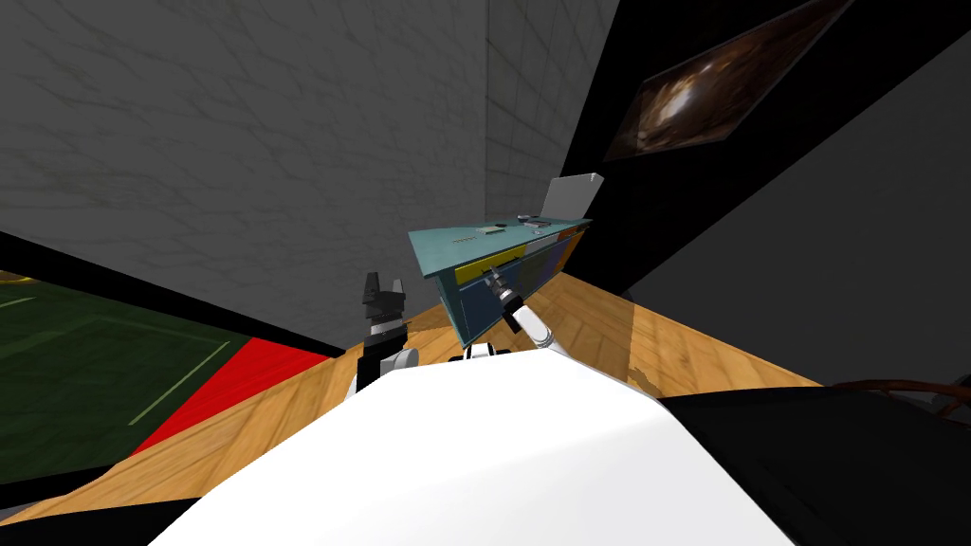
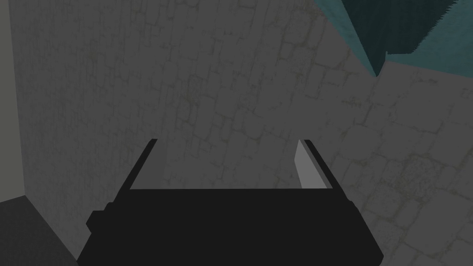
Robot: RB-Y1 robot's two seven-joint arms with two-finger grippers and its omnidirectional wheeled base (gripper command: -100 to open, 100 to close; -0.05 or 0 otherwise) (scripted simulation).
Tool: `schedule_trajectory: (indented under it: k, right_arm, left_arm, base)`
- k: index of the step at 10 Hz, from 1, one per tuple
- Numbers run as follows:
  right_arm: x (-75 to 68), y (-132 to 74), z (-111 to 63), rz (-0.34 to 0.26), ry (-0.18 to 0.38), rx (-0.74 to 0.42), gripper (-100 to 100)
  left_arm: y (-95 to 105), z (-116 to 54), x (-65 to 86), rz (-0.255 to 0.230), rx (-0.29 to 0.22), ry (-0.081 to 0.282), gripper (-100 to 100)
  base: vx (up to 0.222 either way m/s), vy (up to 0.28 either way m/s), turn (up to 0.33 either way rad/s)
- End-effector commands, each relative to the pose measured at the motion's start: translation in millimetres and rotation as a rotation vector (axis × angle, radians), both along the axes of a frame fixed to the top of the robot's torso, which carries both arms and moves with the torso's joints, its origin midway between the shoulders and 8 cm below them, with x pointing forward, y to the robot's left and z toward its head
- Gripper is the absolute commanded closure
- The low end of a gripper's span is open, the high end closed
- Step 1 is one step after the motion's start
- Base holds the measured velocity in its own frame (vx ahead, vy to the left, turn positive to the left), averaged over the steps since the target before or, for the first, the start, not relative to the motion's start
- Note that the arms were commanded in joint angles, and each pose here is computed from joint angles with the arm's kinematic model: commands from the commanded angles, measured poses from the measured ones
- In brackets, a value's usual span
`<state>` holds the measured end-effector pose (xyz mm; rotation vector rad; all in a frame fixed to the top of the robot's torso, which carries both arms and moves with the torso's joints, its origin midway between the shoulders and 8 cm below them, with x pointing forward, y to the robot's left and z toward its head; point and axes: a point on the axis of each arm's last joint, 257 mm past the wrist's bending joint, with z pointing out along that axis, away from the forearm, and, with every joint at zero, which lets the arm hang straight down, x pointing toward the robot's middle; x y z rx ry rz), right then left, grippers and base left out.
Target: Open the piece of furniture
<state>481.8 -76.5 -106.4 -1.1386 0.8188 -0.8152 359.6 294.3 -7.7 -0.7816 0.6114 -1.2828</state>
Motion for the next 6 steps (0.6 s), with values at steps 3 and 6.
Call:
schedule_trajectory:
  k: [3,6]
  right_arm:
    - [2.4,7.8,-7.9,-0.023,-0.077,-0.181,-100]
    - [3.1,9.8,-12.9,-0.032,-0.117,-0.276,-100]
  left_arm:
    - [0.0,0.0,0.0,0.000,0.000,0.000,0]
    - [0.0,0.0,0.0,0.000,0.000,0.000,0]
  base:
    - [-0.016,0.008,0.021]
    - [-0.017,0.005,0.014]
